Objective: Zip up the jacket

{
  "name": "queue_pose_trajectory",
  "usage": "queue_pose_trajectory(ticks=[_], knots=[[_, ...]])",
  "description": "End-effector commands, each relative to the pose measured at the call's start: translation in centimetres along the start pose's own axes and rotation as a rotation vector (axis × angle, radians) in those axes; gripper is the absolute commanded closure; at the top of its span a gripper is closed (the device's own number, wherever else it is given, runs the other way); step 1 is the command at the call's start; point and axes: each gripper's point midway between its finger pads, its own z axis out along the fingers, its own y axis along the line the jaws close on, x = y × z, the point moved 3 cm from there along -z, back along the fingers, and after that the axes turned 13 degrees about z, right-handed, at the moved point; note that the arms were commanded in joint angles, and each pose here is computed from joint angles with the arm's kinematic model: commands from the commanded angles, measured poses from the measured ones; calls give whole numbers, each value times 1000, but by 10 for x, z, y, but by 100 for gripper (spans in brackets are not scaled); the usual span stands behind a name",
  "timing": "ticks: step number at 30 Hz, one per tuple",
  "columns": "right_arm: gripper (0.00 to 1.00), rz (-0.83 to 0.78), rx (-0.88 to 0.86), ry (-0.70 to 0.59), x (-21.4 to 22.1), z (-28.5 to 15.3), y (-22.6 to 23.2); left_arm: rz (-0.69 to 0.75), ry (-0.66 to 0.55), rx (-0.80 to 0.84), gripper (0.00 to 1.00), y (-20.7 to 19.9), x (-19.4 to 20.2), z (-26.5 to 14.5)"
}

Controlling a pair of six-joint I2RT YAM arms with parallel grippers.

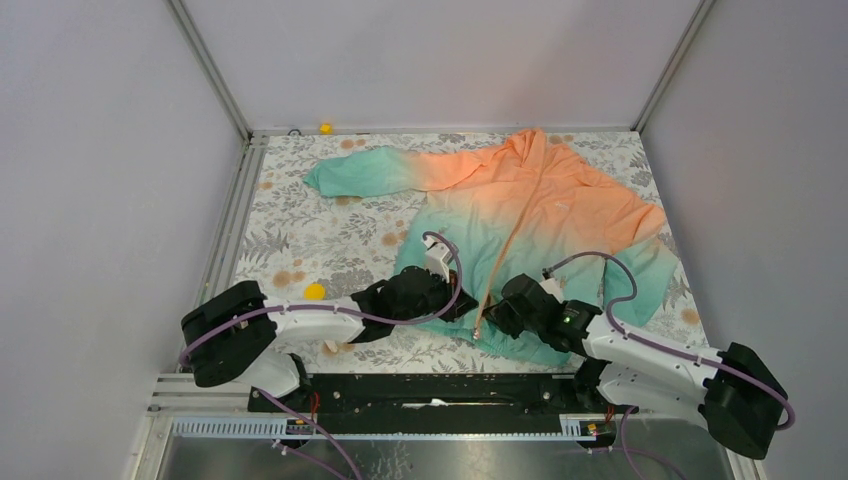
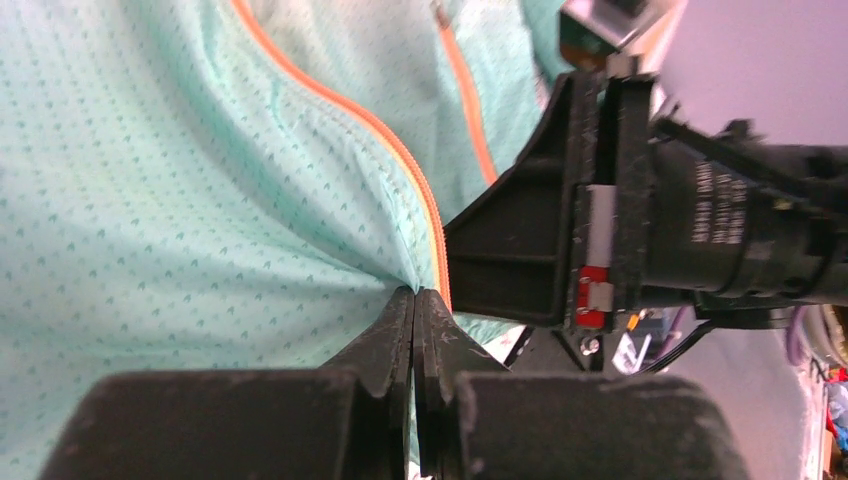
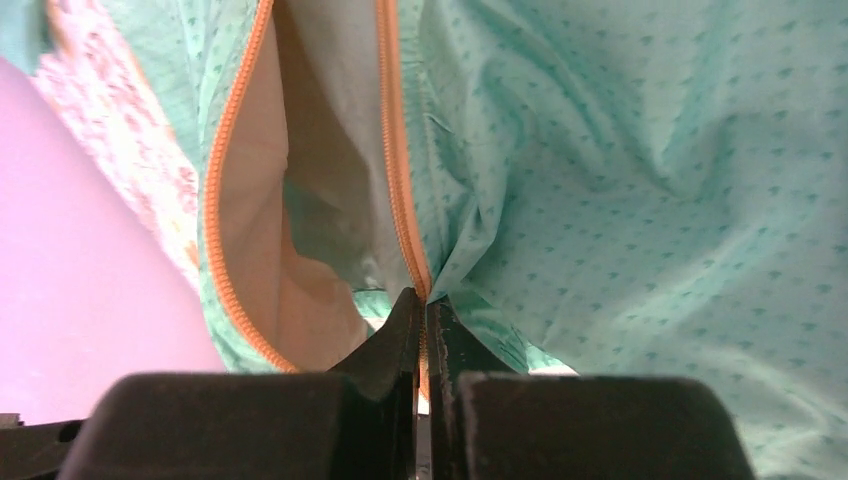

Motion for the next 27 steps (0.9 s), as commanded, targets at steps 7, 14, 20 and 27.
queue_pose_trajectory(ticks=[7, 14, 20, 27], knots=[[100, 150, -138, -57, -15, -1, 21, 18, -194, 99, 100, -18, -34, 4], [100, 148, -168, -65, -21, -6, 16, 8, -213, -33, 100, 2, -36, 2], [100, 102, -269, -44, -20, -13, 24, -10, -232, -57, 100, 5, -38, -3], [100, 141, -300, -26, -19, -14, 29, -22, -235, -37, 100, 4, -34, -3]])
